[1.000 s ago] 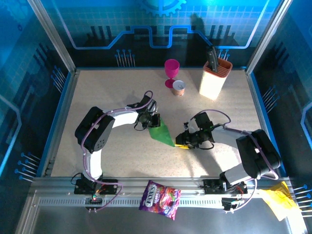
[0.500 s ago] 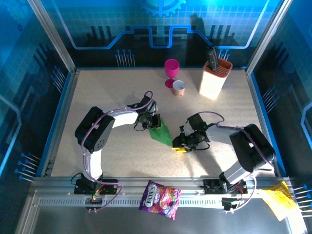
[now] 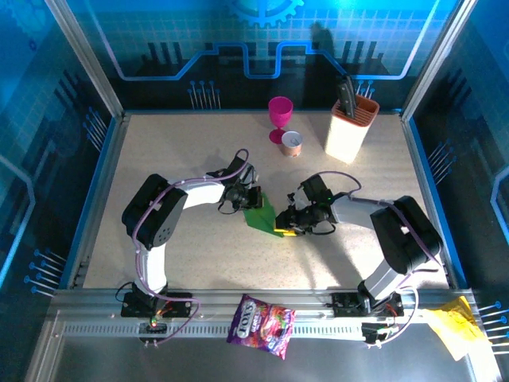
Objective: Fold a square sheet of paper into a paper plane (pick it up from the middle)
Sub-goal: Turn over the paper at the center of the table.
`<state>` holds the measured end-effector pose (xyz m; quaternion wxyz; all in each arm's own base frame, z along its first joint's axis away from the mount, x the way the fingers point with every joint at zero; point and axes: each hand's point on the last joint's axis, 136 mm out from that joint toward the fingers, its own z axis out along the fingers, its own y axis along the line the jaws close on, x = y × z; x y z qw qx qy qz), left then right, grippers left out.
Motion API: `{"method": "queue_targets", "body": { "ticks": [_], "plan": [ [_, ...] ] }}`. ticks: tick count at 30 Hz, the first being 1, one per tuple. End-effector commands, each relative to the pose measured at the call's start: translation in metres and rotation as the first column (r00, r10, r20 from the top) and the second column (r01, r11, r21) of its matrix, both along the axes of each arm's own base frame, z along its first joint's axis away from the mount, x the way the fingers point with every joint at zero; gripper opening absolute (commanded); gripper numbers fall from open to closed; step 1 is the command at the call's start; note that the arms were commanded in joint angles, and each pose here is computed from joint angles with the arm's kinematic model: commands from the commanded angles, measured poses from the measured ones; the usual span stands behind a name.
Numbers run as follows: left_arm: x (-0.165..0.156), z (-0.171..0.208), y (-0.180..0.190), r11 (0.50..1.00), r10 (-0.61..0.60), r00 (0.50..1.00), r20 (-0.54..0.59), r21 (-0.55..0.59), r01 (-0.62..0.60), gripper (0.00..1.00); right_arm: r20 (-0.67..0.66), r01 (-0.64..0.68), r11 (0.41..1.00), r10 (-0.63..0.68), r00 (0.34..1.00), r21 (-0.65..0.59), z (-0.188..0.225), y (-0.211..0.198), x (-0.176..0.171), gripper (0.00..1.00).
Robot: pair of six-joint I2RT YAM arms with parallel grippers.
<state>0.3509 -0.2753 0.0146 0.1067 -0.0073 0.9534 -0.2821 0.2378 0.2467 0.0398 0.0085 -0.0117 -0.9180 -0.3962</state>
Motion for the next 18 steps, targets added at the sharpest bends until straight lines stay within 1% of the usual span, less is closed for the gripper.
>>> {"method": "queue_targets", "body": {
  "ticks": [1,6,8,9,12,13,14,16,18],
  "plan": [
    [-0.019,-0.025,0.011,0.999,-0.001,0.997,-0.083,0.044,0.005,0.00,-0.029,0.010,1.000,-0.009,1.000,0.024,-0.008,0.005,-0.003,0.34],
    [-0.021,-0.026,0.012,0.999,-0.003,0.996,-0.087,0.041,0.006,0.00,-0.034,0.044,0.997,-0.042,0.999,0.061,-0.014,0.012,0.005,0.33],
    [-0.022,-0.026,0.012,0.999,-0.002,0.996,-0.088,0.040,0.006,0.00,-0.030,0.051,0.997,-0.049,0.998,0.063,-0.014,0.013,0.009,0.30],
    [-0.022,-0.025,0.012,0.999,0.002,0.996,-0.089,0.036,0.001,0.00,-0.028,0.052,0.996,-0.050,0.998,0.068,-0.013,0.014,0.010,0.26],
    [-0.018,-0.020,0.013,1.000,0.030,0.995,-0.091,0.006,-0.029,0.00,-0.027,0.050,0.995,-0.048,0.998,0.085,-0.009,0.016,0.012,0.09],
    [-0.014,-0.016,0.015,0.998,0.058,0.994,-0.091,-0.014,-0.059,0.00,-0.025,0.052,0.995,-0.050,0.998,0.089,-0.006,0.016,0.013,0.02],
    [-0.009,-0.010,0.017,0.995,0.088,0.992,-0.090,-0.041,-0.092,0.00,-0.021,0.054,0.994,-0.052,0.998,0.091,-0.002,0.015,0.013,0.00],
    [0.007,0.009,0.026,0.975,0.180,0.981,-0.077,-0.116,-0.188,0.00,-0.007,0.067,0.994,-0.067,0.998,0.085,0.008,0.009,0.015,0.00],
    [0.025,0.031,0.040,0.936,0.282,0.957,-0.071,-0.200,-0.291,0.00,0.017,0.083,0.994,-0.085,0.996,0.074,0.022,0.002,0.018,0.00]
  ]
}}
